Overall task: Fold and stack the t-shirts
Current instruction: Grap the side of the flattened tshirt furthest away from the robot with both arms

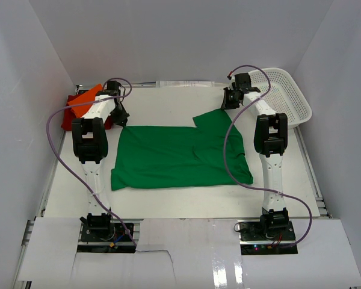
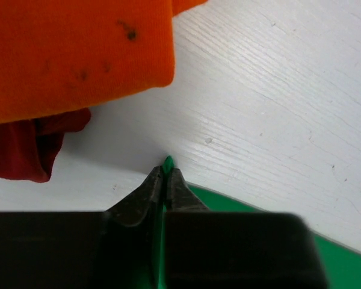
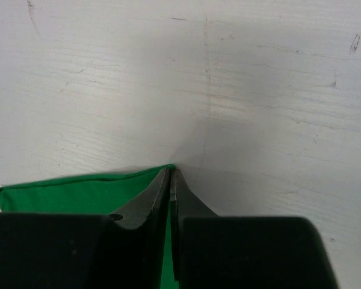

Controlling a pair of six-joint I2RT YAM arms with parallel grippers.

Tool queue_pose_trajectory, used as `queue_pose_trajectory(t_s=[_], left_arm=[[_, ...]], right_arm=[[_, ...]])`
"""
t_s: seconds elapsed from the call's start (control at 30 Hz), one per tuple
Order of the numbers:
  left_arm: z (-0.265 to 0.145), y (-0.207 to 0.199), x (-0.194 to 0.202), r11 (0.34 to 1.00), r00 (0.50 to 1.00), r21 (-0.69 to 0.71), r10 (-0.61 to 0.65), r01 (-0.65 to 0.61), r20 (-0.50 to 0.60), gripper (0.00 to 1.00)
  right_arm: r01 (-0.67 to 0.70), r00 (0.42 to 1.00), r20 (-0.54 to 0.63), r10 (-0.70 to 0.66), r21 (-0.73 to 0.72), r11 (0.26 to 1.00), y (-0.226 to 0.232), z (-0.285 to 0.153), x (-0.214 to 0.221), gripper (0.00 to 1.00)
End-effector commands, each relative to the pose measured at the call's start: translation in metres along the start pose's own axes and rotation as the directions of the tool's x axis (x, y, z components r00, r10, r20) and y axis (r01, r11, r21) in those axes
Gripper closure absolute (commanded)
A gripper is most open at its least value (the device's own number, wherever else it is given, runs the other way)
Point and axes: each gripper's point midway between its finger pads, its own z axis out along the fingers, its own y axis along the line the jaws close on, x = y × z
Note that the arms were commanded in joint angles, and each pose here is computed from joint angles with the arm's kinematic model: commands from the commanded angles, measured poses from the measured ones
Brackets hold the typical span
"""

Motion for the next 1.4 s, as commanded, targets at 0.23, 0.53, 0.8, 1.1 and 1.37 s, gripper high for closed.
queue_pose_trajectory(t_s=[0.23,0.53,0.8,1.1,1.37], left_arm=[[-0.001,-0.008,-0.004,0.998,1.000,0.058,0.003,-0.003,-0.005,1.00],[-0.026,-0.013,-0.007,0.997,0.999,0.078,0.028,-0.030,0.033,1.00],[-0.033,-0.008,0.009,0.996,0.999,0.079,0.034,-0.034,0.008,1.00],[-0.064,-0.005,0.020,0.992,0.998,0.117,0.045,-0.049,0.038,1.00],[-0.082,0.003,0.025,0.992,0.997,0.116,0.041,-0.048,0.067,1.00]], right_arm=[[0.039,0.997,0.065,-0.033,-0.088,0.995,0.027,-0.035,-0.031,0.92],[0.081,0.990,0.124,-0.065,-0.124,0.989,0.047,-0.077,-0.047,0.92],[0.090,0.991,0.114,-0.075,-0.133,0.987,0.055,-0.110,-0.031,0.92],[0.080,0.992,0.106,-0.064,-0.161,0.984,0.066,-0.146,0.004,0.92],[0.081,0.992,0.105,-0.064,-0.171,0.982,0.072,-0.173,0.027,0.92]])
